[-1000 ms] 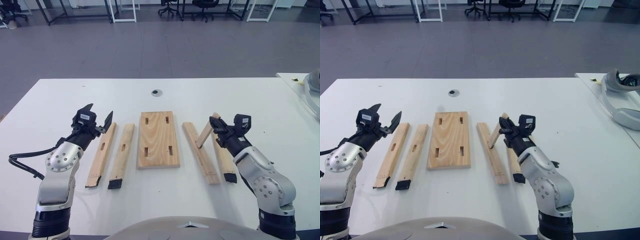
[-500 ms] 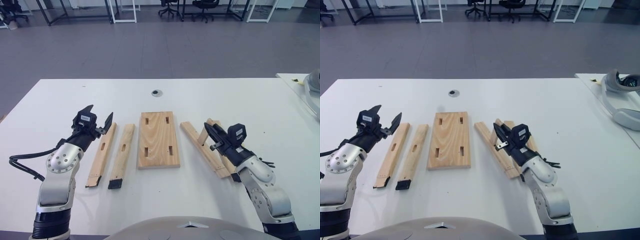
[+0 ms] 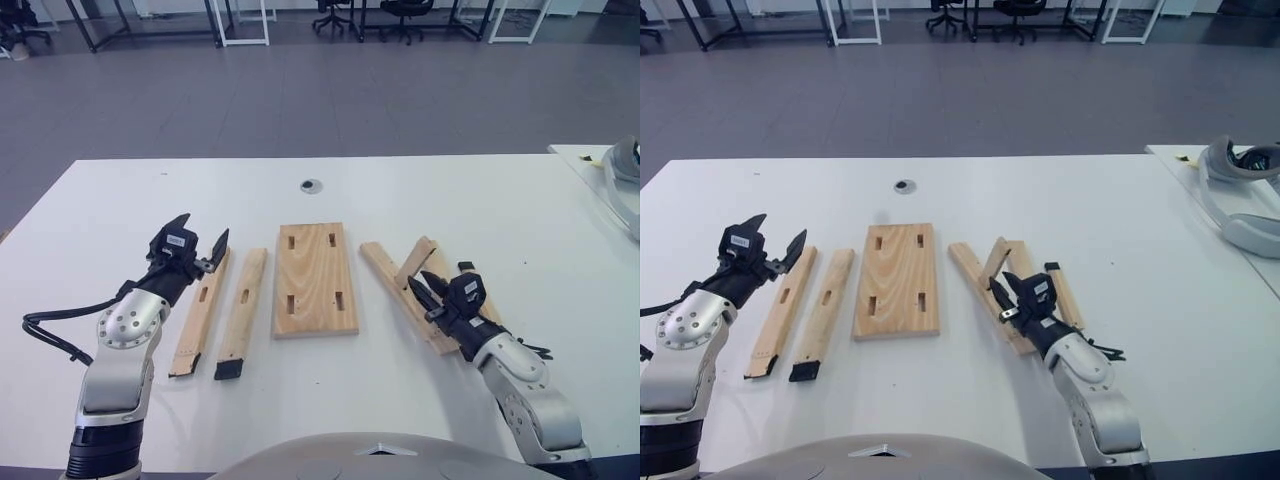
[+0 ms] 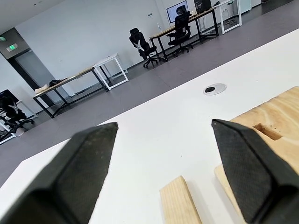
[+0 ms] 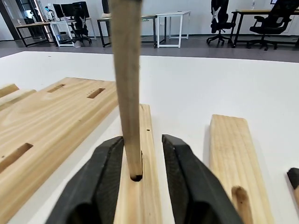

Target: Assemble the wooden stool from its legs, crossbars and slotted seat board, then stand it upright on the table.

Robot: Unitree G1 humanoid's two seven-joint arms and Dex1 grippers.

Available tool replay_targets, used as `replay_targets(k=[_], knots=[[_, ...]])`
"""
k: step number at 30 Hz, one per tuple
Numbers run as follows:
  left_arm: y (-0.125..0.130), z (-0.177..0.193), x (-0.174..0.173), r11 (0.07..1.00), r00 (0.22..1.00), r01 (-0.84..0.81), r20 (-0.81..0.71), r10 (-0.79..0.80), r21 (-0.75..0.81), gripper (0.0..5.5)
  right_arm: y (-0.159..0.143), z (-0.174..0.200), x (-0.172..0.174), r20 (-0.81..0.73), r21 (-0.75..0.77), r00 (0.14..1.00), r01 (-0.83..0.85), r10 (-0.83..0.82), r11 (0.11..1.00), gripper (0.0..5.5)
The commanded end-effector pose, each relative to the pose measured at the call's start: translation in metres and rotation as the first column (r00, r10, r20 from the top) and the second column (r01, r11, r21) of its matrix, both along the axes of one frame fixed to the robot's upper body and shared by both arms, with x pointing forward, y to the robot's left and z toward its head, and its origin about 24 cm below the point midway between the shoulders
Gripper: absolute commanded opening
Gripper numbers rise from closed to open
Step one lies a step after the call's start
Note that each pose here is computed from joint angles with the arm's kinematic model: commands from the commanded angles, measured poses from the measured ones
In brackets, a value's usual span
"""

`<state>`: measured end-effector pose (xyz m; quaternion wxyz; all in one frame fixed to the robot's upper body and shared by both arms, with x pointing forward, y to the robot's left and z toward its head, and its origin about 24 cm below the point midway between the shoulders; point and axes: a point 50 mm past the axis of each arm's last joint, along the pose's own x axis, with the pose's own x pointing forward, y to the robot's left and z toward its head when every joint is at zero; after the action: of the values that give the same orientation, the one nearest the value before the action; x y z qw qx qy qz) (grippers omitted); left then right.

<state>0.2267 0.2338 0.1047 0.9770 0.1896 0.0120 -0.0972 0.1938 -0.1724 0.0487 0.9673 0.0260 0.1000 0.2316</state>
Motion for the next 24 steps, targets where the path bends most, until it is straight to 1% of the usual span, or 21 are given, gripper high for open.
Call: replay_targets(k=[1, 5, 6, 7, 9, 10, 13, 17, 23, 24], knots=[[0.000, -0.004, -0.001, 1.000, 1.000, -0.011, -0.004, 0.011, 0.011, 3.69, 0.003, 0.006, 0.003, -0.020, -0.027, 0.998, -0.064, 0.064, 0.998, 2.21], [0.000, -0.004, -0.001, 1.000, 1.000, -0.014, 0.002, 0.014, 0.011, 3.69, -0.007, 0.010, 0.019, -0.154, -0.106, 0.985, -0.094, 0.077, 0.990, 2.88], [-0.001, -0.004, -0.001, 1.000, 1.000, -0.014, 0.003, 0.014, 0.010, 3.69, -0.008, 0.011, 0.023, -0.193, -0.131, 0.978, -0.109, 0.082, 0.985, 3.12], [-0.001, -0.004, -0.001, 1.000, 1.000, -0.015, 0.005, 0.015, 0.010, 3.69, -0.007, 0.012, 0.024, -0.241, -0.140, 0.965, -0.140, 0.103, 0.980, 3.23], [-0.003, -0.004, 0.000, 1.000, 1.000, -0.012, 0.007, 0.012, 0.008, 3.69, -0.003, 0.014, 0.024, -0.303, -0.147, 0.944, -0.180, 0.129, 0.973, 3.64], [-0.003, -0.004, 0.000, 1.000, 1.000, -0.011, 0.008, 0.011, 0.007, 3.69, -0.001, 0.015, 0.025, -0.332, -0.120, 0.935, -0.170, 0.121, 0.978, 3.85], [-0.004, -0.005, 0.000, 1.000, 1.000, -0.013, 0.007, 0.013, 0.003, 3.69, 0.002, 0.020, 0.028, -0.383, -0.105, 0.917, -0.160, 0.109, 0.981, 3.85], [-0.004, -0.005, 0.001, 1.000, 1.000, -0.013, 0.006, 0.013, 0.002, 3.69, 0.004, 0.018, 0.025, -0.490, -0.168, 0.868, -0.189, 0.085, 0.967, 3.85], [-0.005, -0.006, 0.001, 1.000, 1.000, -0.012, 0.003, 0.012, 0.005, 3.69, -0.004, 0.008, 0.018, -0.536, -0.293, 0.844, -0.214, 0.025, 0.932, 3.85], [-0.005, -0.006, 0.001, 1.000, 1.000, -0.011, 0.003, 0.011, 0.006, 3.69, -0.003, 0.007, 0.018, -0.536, -0.283, 0.844, -0.213, 0.030, 0.935, 3.67]])
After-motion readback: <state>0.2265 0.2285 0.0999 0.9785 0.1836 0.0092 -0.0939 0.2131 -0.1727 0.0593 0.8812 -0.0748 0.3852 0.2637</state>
